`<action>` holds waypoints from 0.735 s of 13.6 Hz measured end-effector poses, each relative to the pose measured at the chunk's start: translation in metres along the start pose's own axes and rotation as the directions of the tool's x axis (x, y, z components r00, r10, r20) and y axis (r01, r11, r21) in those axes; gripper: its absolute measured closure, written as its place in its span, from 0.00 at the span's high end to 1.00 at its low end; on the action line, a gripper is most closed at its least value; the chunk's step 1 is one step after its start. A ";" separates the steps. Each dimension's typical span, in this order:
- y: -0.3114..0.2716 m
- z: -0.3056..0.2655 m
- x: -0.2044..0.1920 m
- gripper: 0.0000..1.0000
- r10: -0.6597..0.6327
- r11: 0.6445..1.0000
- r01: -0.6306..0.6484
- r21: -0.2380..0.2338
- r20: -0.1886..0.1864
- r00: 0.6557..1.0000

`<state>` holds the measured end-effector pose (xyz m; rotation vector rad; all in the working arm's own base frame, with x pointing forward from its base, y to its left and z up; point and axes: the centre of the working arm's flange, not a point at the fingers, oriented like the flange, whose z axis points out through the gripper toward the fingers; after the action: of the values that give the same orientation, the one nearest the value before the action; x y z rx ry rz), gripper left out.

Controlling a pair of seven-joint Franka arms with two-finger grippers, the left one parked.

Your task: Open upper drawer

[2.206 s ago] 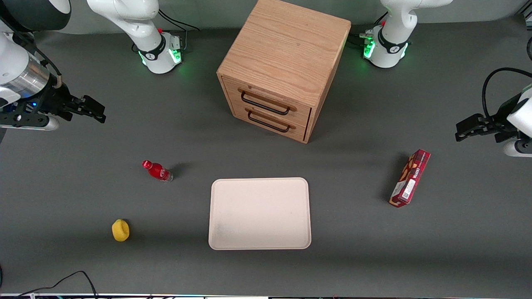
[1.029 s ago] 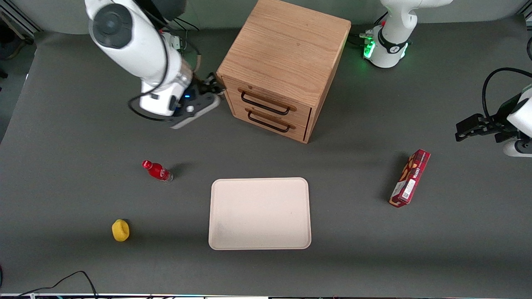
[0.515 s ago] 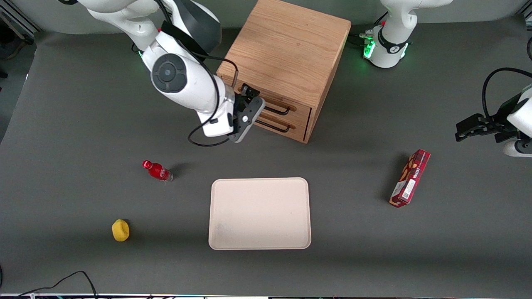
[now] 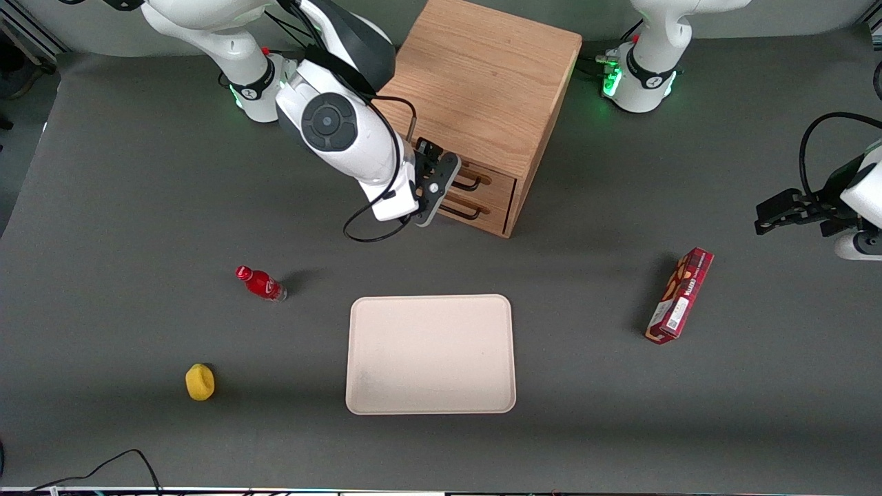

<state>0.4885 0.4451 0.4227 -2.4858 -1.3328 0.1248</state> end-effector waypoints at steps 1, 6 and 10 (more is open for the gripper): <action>0.000 0.007 -0.001 1.00 -0.002 1.000 0.002 -0.001 0.003 1.000; 0.003 0.028 -0.001 1.00 -0.030 0.999 0.030 -0.032 0.000 1.000; 0.010 0.034 0.003 1.00 -0.093 0.995 0.092 -0.050 -0.017 0.996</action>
<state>0.4903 0.4504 0.3871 -2.4532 -1.4565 0.0476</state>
